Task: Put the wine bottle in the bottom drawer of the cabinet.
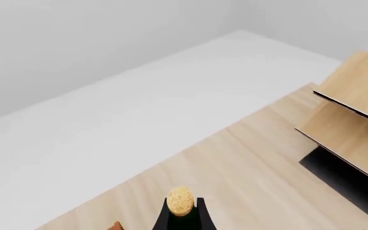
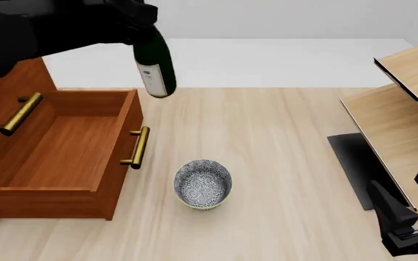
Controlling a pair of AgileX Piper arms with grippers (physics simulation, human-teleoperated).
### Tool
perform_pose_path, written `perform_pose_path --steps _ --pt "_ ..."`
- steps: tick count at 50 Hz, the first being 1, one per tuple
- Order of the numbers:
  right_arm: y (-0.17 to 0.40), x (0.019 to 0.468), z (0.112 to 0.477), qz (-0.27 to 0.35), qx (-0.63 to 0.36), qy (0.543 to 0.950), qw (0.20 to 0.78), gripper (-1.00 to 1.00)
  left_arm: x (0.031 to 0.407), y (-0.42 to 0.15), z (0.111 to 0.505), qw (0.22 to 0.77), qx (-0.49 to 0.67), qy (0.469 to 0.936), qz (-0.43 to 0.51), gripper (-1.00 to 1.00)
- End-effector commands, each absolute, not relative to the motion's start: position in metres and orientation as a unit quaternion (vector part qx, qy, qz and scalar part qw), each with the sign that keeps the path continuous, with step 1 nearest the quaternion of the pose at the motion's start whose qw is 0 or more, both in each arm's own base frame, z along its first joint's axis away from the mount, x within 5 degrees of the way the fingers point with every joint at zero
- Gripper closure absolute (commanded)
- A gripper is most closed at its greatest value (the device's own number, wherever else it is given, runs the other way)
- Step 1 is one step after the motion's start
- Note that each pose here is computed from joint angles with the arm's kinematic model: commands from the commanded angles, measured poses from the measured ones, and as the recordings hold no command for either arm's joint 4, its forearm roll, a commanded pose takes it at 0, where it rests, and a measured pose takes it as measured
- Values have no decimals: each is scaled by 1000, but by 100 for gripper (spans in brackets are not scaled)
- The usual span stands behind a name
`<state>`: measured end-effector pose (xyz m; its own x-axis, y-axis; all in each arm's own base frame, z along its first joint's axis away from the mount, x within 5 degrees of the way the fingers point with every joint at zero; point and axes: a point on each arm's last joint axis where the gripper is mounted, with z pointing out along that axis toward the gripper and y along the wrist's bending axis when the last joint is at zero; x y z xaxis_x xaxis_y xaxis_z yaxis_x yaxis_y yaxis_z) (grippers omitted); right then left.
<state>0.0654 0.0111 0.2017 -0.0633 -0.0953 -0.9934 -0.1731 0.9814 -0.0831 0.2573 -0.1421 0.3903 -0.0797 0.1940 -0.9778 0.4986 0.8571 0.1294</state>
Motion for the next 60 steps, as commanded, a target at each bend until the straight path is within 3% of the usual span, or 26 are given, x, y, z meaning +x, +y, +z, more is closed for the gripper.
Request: perform_pose_path --steps 1,25,43,60 --pt "12 67 202 30 -93 728 678 -100 223 -111 415 656 226 713 -102 100" --pt "13 67 203 37 -98 725 681 -100 176 -70 447 647 186 734 -86 100" --pt "13 67 203 43 -97 726 680 -100 175 -52 442 594 161 786 -50 100" --pt "13 67 203 42 -97 726 680 -100 169 -41 467 564 161 810 -23 100"
